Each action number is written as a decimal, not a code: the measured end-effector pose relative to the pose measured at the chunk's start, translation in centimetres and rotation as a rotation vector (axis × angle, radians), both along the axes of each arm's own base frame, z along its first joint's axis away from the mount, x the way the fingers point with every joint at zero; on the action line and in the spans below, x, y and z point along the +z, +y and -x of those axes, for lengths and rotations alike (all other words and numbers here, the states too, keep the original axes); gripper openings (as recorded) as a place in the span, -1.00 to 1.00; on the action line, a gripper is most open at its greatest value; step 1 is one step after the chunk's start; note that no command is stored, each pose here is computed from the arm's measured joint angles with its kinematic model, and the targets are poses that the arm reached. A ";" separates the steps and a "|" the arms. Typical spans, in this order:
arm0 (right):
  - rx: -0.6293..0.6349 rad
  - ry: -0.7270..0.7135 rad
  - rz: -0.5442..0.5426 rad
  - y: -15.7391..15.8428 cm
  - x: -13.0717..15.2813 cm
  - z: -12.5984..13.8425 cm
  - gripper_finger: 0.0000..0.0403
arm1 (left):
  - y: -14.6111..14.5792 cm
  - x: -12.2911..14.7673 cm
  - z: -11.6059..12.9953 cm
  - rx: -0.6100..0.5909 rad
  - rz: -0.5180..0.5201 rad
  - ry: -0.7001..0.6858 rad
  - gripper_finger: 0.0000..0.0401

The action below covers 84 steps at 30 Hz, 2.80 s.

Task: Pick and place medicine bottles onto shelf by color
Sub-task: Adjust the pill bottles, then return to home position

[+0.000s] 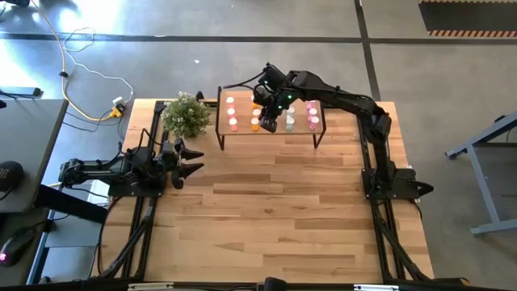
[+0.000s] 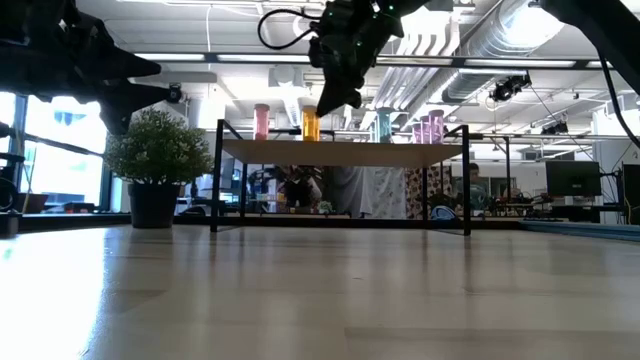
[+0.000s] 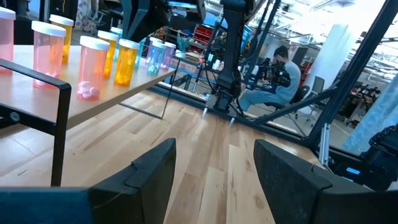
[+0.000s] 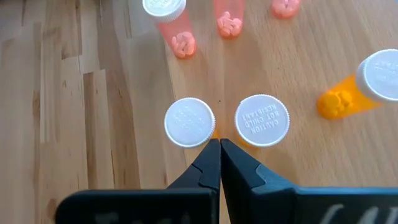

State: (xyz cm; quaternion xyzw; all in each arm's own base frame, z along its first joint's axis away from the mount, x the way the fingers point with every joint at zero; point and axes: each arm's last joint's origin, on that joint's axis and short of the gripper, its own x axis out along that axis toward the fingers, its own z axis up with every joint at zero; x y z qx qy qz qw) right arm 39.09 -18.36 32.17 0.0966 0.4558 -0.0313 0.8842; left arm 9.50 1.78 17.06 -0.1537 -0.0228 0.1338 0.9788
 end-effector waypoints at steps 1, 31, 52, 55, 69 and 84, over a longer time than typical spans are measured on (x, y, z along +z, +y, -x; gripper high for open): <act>-0.002 0.002 0.000 -0.1 -0.1 0.0 -1.00 | 0.0 0.0 0.0 0.000 0.000 0.000 0.03; -0.080 0.037 0.082 -1.1 0.6 0.4 -1.00 | 0.0 0.0 0.0 0.018 -0.001 -0.004 0.03; 0.063 -0.183 0.101 7.1 8.2 2.8 -1.00 | 0.0 0.0 0.0 0.018 -0.077 0.018 0.03; 0.009 -0.255 0.095 8.9 7.4 4.4 -1.00 | 0.0 0.0 0.0 0.018 -0.077 0.018 0.03; 0.002 -0.676 0.128 17.0 4.0 17.8 -1.00 | 0.0 0.0 0.0 0.017 -0.077 0.018 0.03; -0.014 -0.863 0.055 18.3 -6.8 25.4 -1.00 | 0.0 0.0 0.0 0.017 -0.077 0.018 0.03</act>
